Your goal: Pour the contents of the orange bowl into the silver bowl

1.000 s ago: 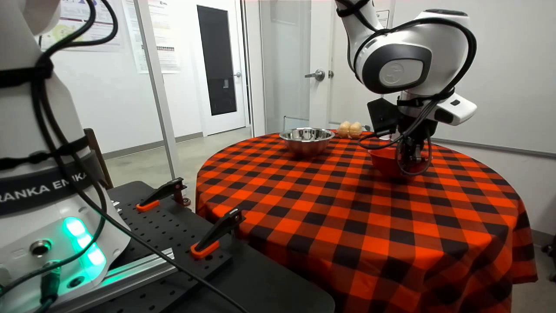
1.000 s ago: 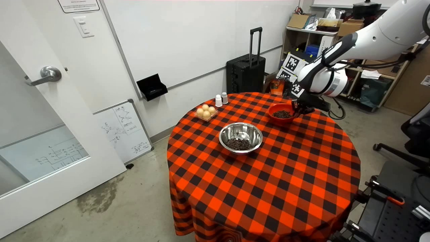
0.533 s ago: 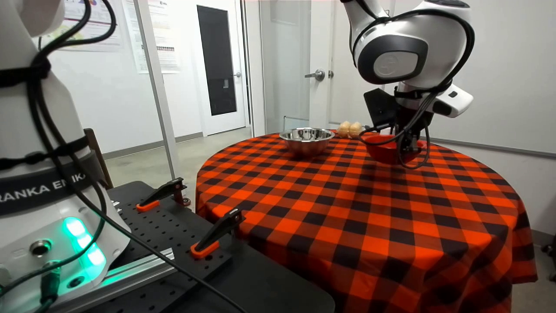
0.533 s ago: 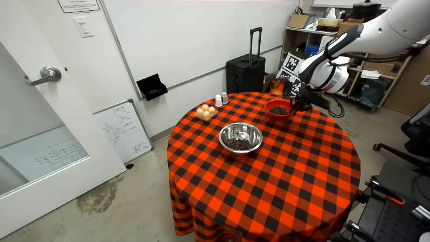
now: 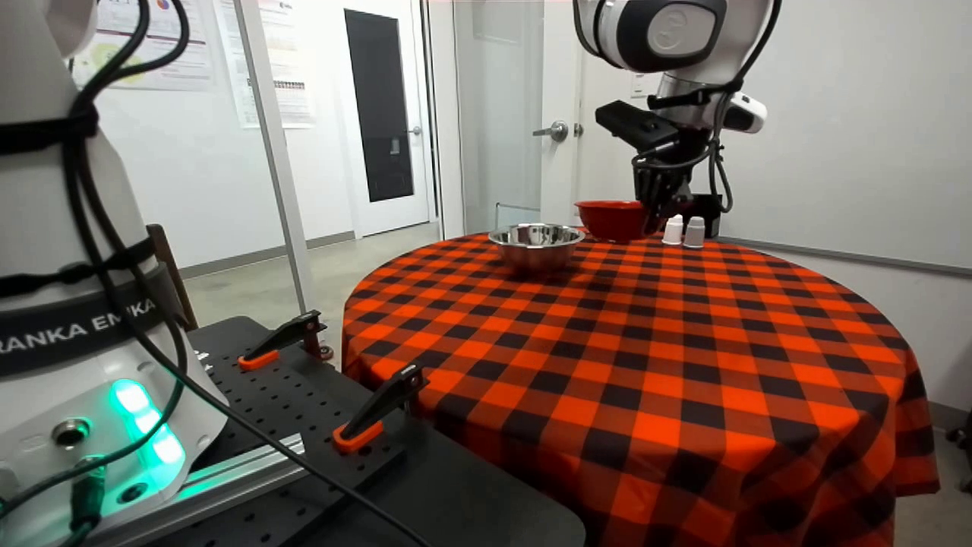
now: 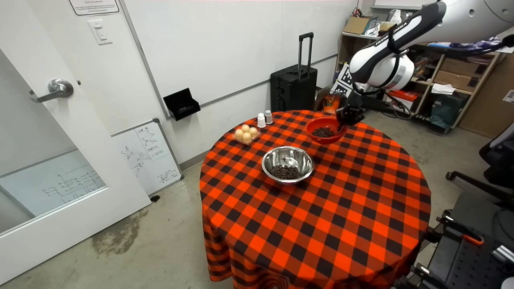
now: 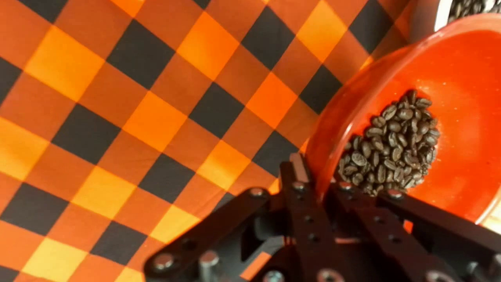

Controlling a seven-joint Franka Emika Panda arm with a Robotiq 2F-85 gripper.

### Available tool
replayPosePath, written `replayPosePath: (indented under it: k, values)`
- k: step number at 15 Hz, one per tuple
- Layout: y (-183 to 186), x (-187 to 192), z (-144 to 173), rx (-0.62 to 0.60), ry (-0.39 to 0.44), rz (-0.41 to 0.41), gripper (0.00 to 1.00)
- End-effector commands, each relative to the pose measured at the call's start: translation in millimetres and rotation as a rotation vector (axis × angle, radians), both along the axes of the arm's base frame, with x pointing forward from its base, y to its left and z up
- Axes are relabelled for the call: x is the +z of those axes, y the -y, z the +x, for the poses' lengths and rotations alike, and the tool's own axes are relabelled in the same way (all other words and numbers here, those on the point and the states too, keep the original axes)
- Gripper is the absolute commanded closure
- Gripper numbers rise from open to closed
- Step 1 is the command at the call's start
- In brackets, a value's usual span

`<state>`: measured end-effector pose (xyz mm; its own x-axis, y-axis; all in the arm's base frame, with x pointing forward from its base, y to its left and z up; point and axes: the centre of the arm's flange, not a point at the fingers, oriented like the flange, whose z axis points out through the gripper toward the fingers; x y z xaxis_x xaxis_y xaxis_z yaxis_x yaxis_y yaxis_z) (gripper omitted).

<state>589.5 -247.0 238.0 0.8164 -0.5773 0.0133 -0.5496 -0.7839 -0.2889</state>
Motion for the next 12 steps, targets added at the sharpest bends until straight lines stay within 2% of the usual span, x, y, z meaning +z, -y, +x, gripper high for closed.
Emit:
replayPosePath:
  k: [1, 6, 9, 12]
  values:
    - [-39, 34, 16, 0.180, -0.076, -0.074, 0.99]
    - [-91, 58, 40, 0.423, -0.155, -0.264, 0.99]
    - [-121, 69, 55, 0.510, -0.179, -0.372, 0.99]
    - [-155, 79, 70, 0.571, -0.178, -0.445, 0.99]
